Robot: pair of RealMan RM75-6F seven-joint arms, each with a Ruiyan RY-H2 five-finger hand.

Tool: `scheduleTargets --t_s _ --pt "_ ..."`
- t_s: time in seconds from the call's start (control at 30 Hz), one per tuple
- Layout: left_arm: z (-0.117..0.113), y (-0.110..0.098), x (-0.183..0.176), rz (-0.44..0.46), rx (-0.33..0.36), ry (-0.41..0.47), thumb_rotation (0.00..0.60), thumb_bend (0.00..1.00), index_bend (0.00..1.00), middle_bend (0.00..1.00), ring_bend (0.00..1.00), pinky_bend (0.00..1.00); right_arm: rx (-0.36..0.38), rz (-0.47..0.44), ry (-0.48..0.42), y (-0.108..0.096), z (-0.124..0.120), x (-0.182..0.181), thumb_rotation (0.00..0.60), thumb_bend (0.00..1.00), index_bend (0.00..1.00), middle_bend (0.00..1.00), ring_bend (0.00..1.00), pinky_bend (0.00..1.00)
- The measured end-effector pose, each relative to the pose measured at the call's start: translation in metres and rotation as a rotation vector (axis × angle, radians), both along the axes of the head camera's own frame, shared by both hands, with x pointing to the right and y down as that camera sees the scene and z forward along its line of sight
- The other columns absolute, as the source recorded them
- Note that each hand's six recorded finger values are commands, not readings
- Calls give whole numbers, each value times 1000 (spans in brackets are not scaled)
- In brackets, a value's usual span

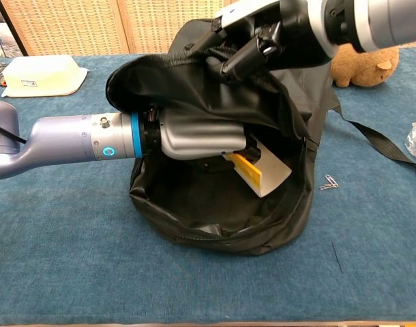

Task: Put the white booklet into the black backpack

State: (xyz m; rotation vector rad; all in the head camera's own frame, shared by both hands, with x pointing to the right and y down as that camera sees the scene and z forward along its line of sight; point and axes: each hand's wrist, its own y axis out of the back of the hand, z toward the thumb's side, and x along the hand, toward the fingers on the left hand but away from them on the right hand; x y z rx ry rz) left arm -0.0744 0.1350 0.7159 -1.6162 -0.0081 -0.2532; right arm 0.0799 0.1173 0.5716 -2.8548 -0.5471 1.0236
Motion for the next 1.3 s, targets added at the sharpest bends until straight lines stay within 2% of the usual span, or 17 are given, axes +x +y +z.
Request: scheduleTargets --t_s 0.07,0.17,0.3,0.37,0.47,0.63,0.87,1.03,1.3 --pt "0 -3 -1 -15 3 0 600 502 611 392 329 530 0 3 4 -1 3 0 600 911 573 593 493 663" --pt "-1 -4 -3 -27 5 5 600 493 421 227 228 480 1 20 11 -6 9 2 600 912 574 594 494 663" --pt "-3 -4 -6 -35 -13 23 600 422 278 162 187 471 7 36 18 -12 13 3 600 912 573 594 493 663" --pt "-5 -5 -8 -42 -32 35 600 337 238 149 178 470 12 43 24 -15 15 4 600 912 573 594 494 663" --pt "-10 -6 -11 -51 -65 65 600 238 225 140 167 460 18 54 32 -20 17 5 600 912 574 594 494 663" --pt "-20 -7 -18 -51 -114 116 600 140 215 128 153 455 35 78 49 -30 21 9 600 912 574 594 494 663" --pt "-39 -5 -35 -45 -158 215 600 133 214 123 142 452 43 122 72 -42 25 16 600 912 574 594 493 663" --pt "-59 -3 -57 -52 -214 318 600 133 214 123 141 452 55 134 89 -48 27 18 600 912 574 594 493 663" --pt "-80 -1 -92 -61 -260 416 600 133 219 123 141 451 53 159 131 -54 39 25 600 911 574 594 494 663"
